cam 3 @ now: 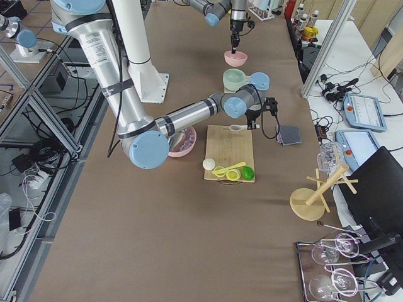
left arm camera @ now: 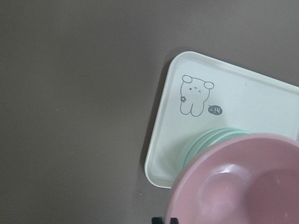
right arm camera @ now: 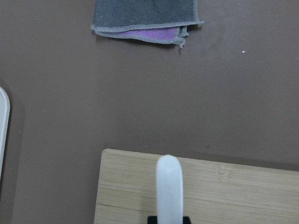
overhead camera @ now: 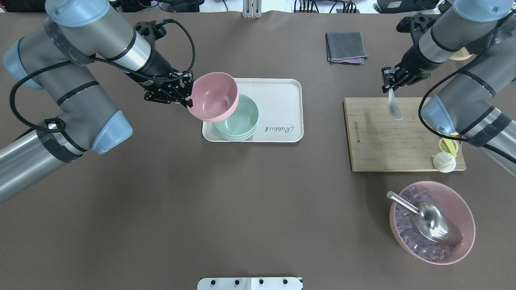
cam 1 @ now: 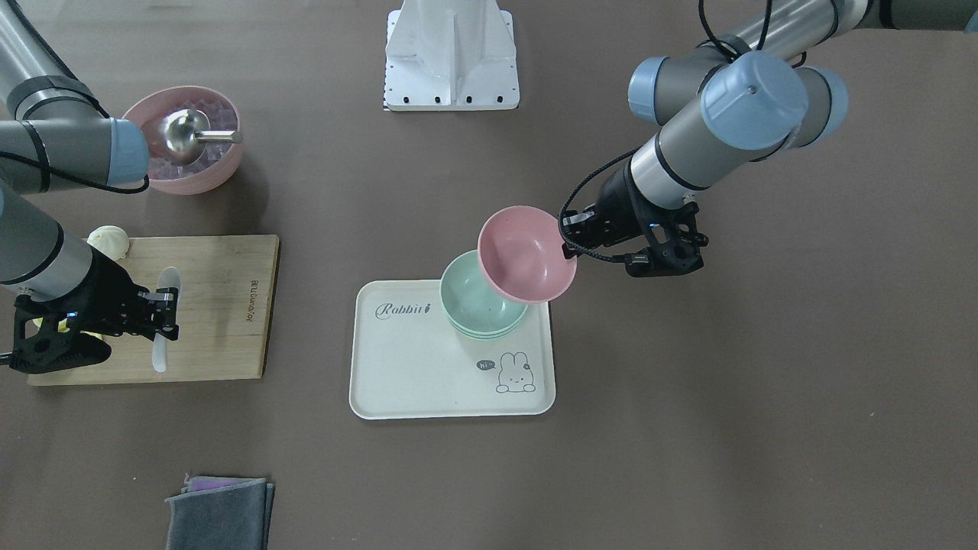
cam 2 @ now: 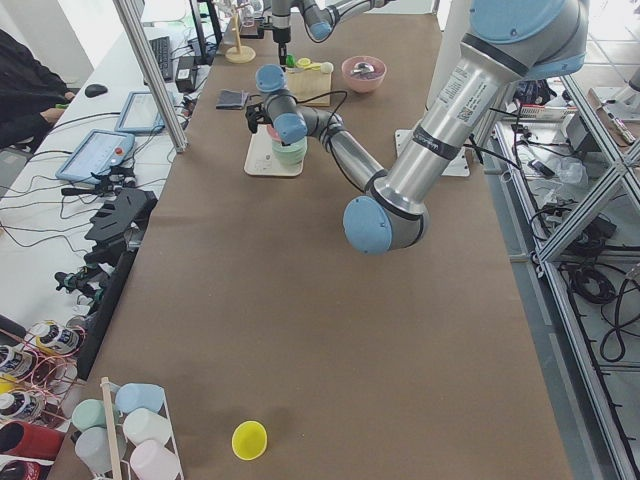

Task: Stack pink bowl on green and place spoon
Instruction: 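Lower the pink bowl into the green bowl and open the left gripper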

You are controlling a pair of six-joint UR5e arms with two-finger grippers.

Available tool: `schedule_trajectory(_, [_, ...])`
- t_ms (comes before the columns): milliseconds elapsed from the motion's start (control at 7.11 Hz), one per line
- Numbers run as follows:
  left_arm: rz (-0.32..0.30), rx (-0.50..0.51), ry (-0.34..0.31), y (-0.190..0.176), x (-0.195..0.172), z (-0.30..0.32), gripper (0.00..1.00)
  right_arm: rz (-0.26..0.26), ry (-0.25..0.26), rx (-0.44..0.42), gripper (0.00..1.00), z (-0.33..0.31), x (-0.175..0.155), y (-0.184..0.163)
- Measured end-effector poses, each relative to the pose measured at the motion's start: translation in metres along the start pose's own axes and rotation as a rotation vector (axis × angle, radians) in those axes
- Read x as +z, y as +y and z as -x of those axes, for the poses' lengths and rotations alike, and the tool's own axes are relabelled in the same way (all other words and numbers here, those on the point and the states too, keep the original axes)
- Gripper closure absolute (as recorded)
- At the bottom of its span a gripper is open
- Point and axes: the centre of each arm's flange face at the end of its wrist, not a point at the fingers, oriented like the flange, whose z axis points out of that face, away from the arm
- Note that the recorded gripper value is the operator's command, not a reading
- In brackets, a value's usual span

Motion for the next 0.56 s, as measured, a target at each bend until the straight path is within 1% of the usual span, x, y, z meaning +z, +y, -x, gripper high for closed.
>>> schedule_trajectory(141, [0.003, 0.006, 0.022, 0.002, 0.019, 0.003, 1.00, -0.004, 0.000, 0.005, 1.00, 0.000, -0.002, -0.001])
schedule_trajectory(281, [-0.006, 0.013, 0.031, 0.005, 0.031, 0.002, 1.00, -0.006, 0.000, 0.007, 1.00, 0.001, -0.003, -0.002])
schedule_trajectory(562, [-0.021, 0.023, 0.037, 0.010, 0.042, -0.006, 1.00, -0.007, 0.001, 0.008, 1.00, 0.001, -0.003, -0.002])
